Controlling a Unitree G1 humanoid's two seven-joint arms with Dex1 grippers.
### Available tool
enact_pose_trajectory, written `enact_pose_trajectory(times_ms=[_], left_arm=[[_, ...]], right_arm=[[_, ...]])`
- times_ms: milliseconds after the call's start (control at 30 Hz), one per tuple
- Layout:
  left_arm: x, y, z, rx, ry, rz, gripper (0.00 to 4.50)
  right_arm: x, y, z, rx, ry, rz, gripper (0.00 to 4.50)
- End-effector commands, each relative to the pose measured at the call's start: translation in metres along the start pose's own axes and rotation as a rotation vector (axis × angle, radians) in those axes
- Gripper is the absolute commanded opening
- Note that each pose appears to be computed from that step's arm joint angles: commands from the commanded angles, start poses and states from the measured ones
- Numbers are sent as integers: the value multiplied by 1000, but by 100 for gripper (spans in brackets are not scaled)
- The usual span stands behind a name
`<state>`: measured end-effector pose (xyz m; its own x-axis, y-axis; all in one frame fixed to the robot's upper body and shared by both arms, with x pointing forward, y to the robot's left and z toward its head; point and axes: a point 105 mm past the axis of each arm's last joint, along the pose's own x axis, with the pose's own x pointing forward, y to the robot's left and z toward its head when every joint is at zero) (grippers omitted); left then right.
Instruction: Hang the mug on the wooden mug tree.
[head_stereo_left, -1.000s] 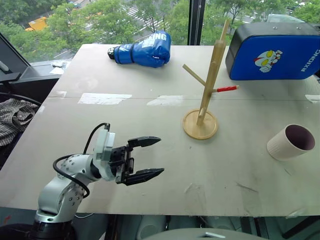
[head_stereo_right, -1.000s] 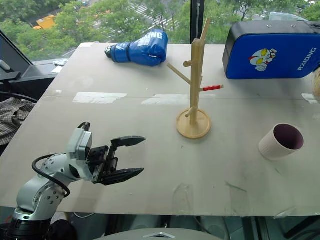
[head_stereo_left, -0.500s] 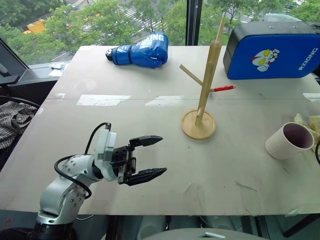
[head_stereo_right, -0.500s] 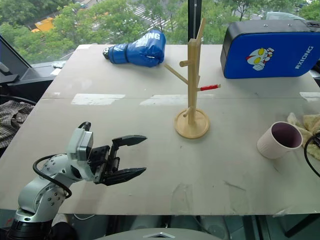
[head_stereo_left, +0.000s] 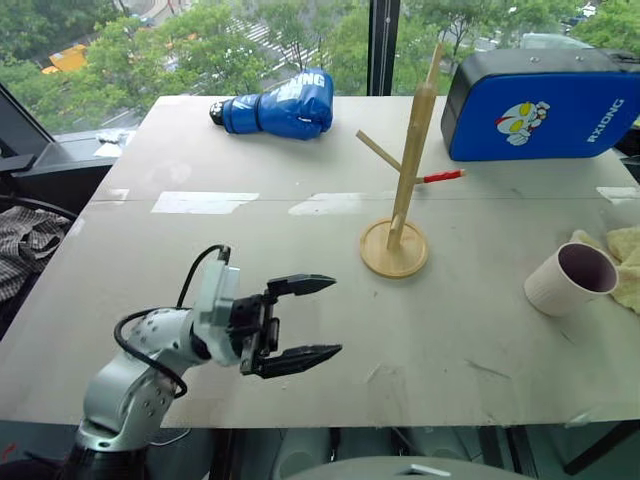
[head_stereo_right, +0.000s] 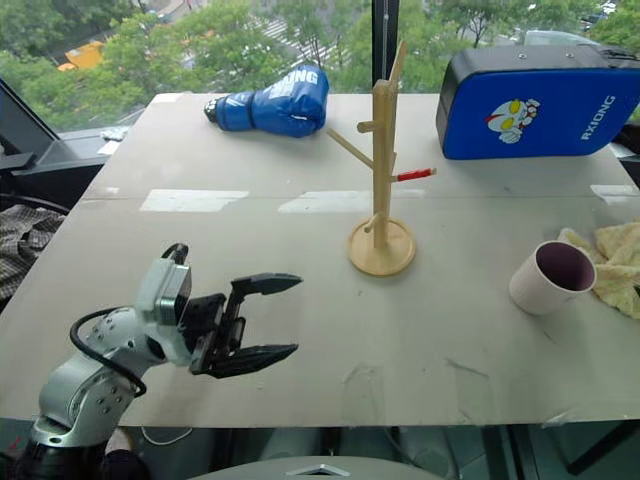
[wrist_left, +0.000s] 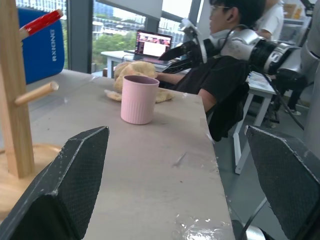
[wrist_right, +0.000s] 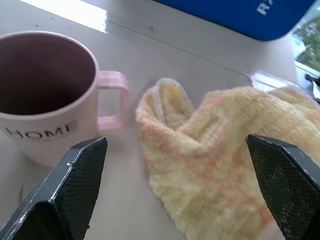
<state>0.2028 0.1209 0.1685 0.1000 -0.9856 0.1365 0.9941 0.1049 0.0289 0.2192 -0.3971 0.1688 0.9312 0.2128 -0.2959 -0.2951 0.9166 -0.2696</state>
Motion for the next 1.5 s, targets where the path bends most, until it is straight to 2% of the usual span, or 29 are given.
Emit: enact_pose_trajectory(times_ms=[33,367,967,1067,1167,1200,1500], left_arm=[[-3,2,3,9,1,-9,450],[-7,-10,6,18,13,17,450],[-14,-4,9,37,33,62,450],[-15,-6,9,38,37,66,450],[-16,-7,9,38,39,72,450],[-16,-7,9,39,39,75,450],[-15,-7,6,37,31,79,450]], right_arm=[[15,-6,1,-28,-19,-9,448],[46,-1,-7,-39,-2,66,448],[100,31,-6,103,-107,231,448],[106,40,-3,118,-120,276,368],[107,42,-3,115,-116,288,224],[107,43,-4,112,-115,288,190],[101,47,-3,117,-126,291,190]])
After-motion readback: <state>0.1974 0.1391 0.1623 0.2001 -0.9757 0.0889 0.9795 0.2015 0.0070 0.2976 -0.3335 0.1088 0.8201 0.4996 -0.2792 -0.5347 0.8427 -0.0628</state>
